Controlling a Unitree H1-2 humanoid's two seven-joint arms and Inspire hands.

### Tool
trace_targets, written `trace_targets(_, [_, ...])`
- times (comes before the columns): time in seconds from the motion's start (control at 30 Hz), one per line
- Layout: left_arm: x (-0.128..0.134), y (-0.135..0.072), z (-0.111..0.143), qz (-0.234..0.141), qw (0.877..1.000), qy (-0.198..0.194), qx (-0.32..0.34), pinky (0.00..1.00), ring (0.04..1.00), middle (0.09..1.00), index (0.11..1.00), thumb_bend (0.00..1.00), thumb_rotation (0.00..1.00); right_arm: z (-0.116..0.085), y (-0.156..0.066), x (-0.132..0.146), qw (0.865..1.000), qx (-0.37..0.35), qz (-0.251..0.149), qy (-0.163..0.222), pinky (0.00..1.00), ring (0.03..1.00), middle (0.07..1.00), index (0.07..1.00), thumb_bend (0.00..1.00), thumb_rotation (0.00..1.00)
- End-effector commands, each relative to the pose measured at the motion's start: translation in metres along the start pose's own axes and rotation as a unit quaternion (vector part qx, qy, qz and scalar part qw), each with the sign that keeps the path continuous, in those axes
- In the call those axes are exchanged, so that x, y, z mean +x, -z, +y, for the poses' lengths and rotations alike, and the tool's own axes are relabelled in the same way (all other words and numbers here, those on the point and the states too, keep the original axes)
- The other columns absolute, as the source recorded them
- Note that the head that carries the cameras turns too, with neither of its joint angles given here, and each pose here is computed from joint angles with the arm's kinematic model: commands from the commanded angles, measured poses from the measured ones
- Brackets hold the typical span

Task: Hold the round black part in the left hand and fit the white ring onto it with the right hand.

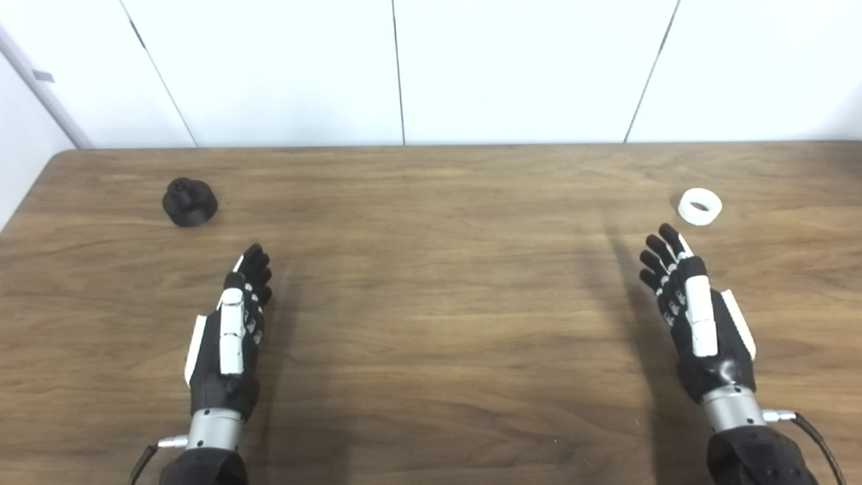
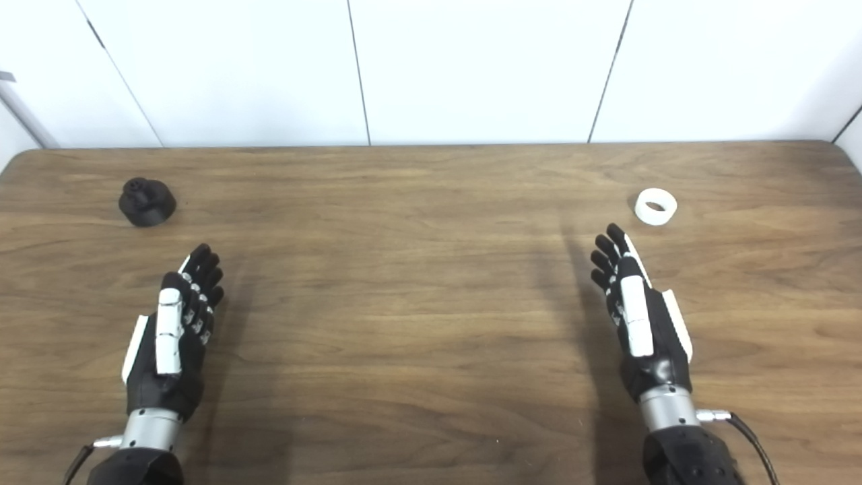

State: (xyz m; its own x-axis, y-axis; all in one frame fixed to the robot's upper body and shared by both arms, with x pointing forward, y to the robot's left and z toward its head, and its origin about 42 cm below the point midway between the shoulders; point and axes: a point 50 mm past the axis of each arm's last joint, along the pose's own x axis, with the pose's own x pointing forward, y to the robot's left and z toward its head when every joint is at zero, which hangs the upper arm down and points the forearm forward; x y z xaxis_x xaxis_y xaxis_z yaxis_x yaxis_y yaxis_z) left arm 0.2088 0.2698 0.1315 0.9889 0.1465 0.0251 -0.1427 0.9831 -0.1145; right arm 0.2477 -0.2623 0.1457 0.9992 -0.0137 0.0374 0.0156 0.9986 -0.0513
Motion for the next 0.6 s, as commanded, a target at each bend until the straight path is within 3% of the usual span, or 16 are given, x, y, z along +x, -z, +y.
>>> trace_targets(0.0, [-0.006,-0.002,0.001,-0.017,1.0,-0.003,0.003,1.0,0.977,0.957,0.954,0.45,0.97,-0.002,-0.011,0.002,0.999,-0.007,-0.039,-0.001,0.94,0.938,0.95,0.967,0.54,1.0])
trace_targets(0.2, [-0.009,0.003,-0.008,-0.015,1.0,-0.007,0.005,0.99,0.954,0.944,0.939,0.46,0.96,-0.012,-0.004,0.0,0.999,-0.01,-0.032,-0.005,0.97,0.96,0.957,0.969,0.58,1.0])
trace_targets(0.4, [-0.011,0.014,-0.016,-0.011,1.0,-0.006,0.007,0.99,0.954,0.941,0.931,0.47,0.93,-0.021,0.006,0.0,0.999,0.005,-0.032,-0.008,0.99,0.963,0.965,0.983,0.53,1.0])
trace_targets(0.57, [-0.01,0.021,-0.021,-0.01,1.0,-0.004,0.01,1.0,0.959,0.95,0.942,0.46,0.92,-0.023,0.011,0.002,0.999,0.013,-0.041,-0.019,1.0,0.99,0.991,1.0,0.58,1.0])
